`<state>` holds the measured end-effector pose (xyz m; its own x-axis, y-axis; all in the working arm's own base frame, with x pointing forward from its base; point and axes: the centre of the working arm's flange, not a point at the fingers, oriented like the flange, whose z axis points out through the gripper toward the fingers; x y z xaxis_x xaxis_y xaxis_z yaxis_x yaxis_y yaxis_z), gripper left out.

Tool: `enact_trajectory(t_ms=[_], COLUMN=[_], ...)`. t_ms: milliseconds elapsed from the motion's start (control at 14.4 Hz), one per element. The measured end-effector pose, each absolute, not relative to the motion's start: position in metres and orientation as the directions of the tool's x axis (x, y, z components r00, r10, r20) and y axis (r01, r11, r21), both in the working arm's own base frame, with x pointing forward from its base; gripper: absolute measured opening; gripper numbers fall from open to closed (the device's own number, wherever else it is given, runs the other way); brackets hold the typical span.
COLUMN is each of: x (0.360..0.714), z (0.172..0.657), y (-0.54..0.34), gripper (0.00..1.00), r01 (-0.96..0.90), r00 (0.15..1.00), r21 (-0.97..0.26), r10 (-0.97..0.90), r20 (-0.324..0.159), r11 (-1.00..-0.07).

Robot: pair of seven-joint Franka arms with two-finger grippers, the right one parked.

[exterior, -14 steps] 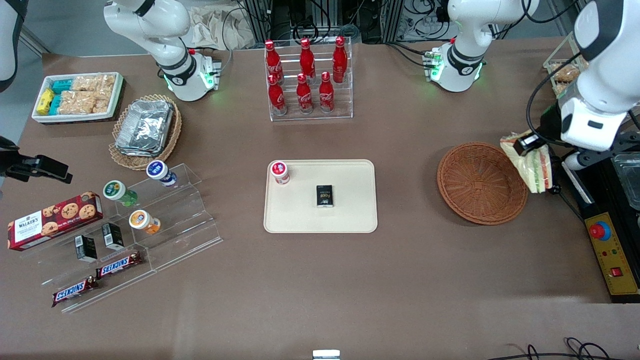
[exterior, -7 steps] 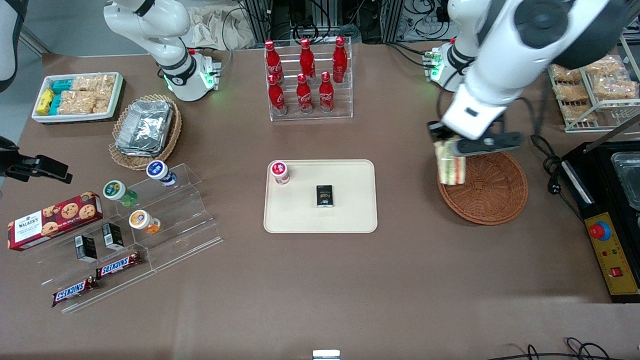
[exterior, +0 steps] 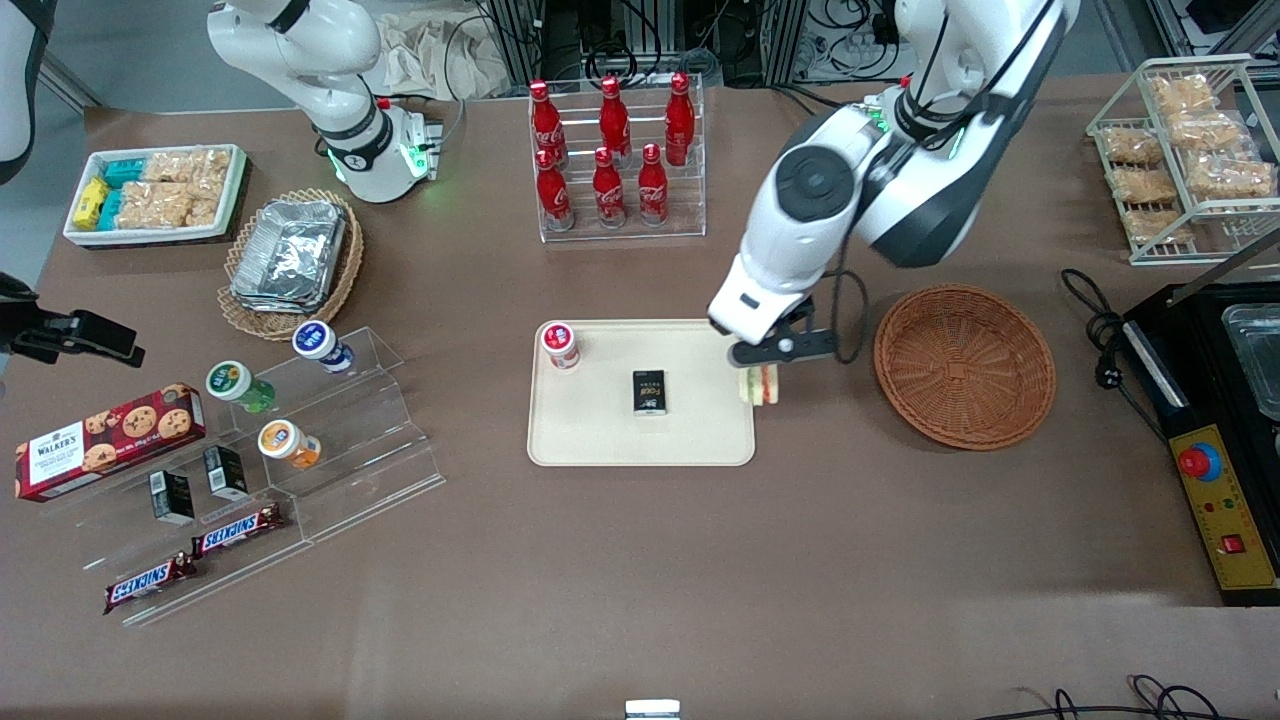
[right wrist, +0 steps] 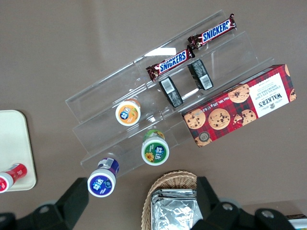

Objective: Place sandwich from basket to tray

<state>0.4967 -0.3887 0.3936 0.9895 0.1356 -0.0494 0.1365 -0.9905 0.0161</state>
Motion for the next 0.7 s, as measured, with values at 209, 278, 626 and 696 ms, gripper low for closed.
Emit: enact_trajectory(t_ms=[209, 278, 626, 696], x=[0.498, 0.5, 0.502, 0.501], z=[0.327, 0.307, 0.25, 0.245], y=[-0.409, -0.41, -0.413, -0.413], gripper=[0.21, 0.21, 0.21, 0.21], r01=[0.104, 0.093, 0.05, 0.045], r00=[0.993, 0.994, 0.998, 0.998], r21=[-0.004, -0.004, 0.005, 0.008], r10=[0.104, 0.093, 0.049, 0.044], r20=[-0.049, -0.05, -0.047, -0.046], r11=[-0.995, -0.996, -0.999, -0.999])
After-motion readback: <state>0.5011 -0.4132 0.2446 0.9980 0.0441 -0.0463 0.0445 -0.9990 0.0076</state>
